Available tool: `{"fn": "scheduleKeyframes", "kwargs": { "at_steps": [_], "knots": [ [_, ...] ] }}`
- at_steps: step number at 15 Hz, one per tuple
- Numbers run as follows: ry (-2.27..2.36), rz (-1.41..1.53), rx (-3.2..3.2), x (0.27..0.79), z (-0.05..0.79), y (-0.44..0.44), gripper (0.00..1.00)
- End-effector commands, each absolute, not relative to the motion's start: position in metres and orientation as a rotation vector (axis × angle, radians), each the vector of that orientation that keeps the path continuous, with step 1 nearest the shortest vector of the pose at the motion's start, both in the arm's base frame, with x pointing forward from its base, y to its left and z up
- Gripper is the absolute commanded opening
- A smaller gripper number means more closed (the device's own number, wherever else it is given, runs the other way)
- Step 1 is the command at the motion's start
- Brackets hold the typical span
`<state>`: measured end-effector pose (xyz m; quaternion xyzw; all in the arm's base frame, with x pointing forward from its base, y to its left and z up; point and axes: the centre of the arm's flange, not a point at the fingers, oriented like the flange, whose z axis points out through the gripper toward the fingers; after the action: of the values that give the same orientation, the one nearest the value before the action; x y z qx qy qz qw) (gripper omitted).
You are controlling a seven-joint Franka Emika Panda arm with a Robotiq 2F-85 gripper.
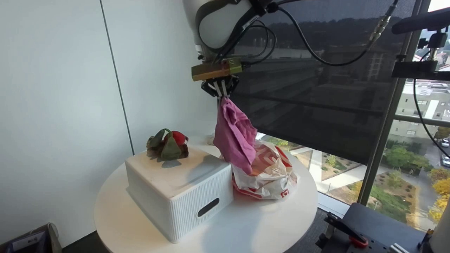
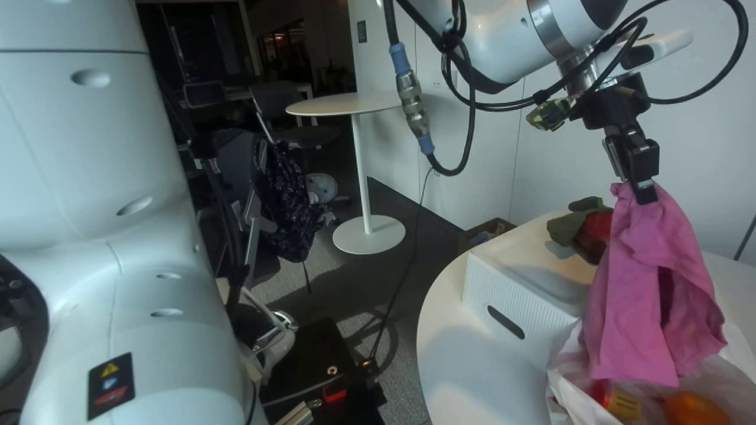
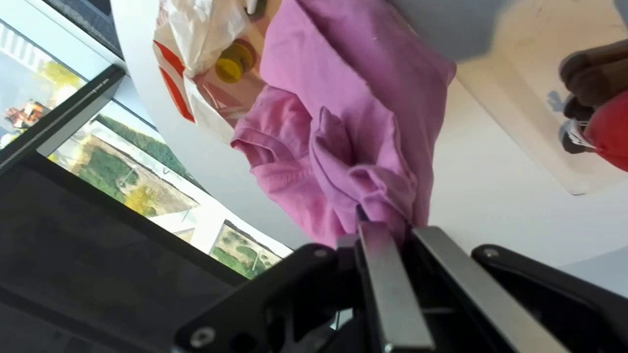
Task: Take the moose, radish, pink t-shirt and orange out of the plastic bag and put them on top of the container.
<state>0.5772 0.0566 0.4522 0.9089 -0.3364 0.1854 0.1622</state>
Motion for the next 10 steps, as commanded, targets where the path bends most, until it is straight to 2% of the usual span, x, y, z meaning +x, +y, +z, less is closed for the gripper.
{"fn": "scheduleKeyframes", "kwargs": {
  "at_steps": [1,10],
  "knots": [
    [-0.974,0.741,2.715,0.588,0.47,0.077,0.1],
    [-0.99,1.246,2.98,0.609,0.522,0.109,0.1]
  ]
}}
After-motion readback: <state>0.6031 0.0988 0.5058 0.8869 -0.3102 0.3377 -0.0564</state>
